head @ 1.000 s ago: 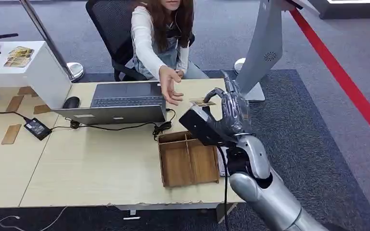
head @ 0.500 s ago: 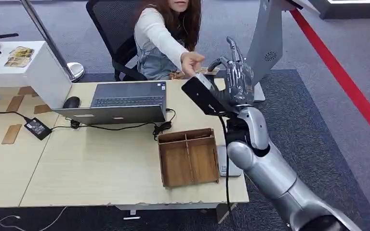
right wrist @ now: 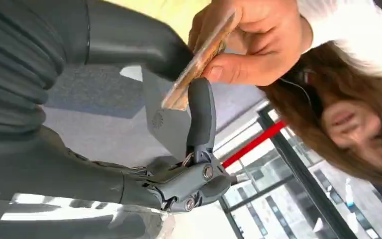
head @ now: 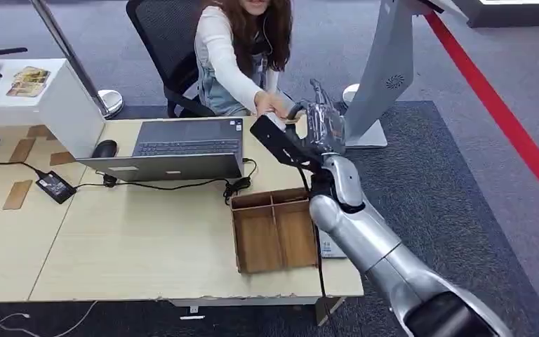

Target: Pass the card to the sensor for recognition and then transmit it.

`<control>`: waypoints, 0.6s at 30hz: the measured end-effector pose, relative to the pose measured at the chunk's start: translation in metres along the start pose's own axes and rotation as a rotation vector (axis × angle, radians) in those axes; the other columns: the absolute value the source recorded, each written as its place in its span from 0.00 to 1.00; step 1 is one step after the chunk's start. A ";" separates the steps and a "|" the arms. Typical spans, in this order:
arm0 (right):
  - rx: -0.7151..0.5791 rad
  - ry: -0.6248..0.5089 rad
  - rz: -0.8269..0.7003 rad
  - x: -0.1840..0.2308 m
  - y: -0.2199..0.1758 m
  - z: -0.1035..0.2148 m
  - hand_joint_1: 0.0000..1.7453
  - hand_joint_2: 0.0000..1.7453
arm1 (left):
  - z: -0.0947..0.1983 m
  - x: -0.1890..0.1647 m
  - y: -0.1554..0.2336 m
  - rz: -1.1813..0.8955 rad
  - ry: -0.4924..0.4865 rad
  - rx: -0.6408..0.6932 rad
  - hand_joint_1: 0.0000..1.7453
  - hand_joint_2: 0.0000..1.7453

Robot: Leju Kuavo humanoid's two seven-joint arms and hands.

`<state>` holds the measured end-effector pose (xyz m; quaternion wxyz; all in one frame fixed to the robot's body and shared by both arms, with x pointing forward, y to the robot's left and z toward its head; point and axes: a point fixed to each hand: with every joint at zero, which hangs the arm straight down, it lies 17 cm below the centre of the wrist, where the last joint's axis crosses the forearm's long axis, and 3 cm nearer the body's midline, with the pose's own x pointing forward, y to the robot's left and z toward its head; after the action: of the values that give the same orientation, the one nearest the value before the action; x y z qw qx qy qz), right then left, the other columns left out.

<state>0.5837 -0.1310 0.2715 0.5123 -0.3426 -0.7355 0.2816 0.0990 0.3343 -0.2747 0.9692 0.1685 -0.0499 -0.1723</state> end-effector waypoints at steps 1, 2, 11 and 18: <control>0.003 0.004 -0.002 -0.001 0.003 0.001 0.00 1.00 | 0.000 0.000 0.000 0.000 0.001 0.000 0.00 0.00; 0.004 0.008 -0.003 -0.002 0.004 0.001 0.00 1.00 | 0.000 0.000 0.000 0.000 0.003 0.000 0.00 0.00; -0.015 0.010 -0.023 0.004 -0.001 0.006 0.00 1.00 | 0.000 -0.004 -0.002 0.013 0.023 -0.007 0.00 0.00; -0.094 -0.045 -0.053 0.023 -0.038 0.018 0.00 1.00 | 0.000 -0.009 -0.002 0.028 0.040 -0.005 0.00 0.00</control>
<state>0.5531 -0.1370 0.3074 0.4861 -0.3404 -0.7680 0.2408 0.0901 0.3357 -0.2755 0.9727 0.1690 -0.0327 -0.1555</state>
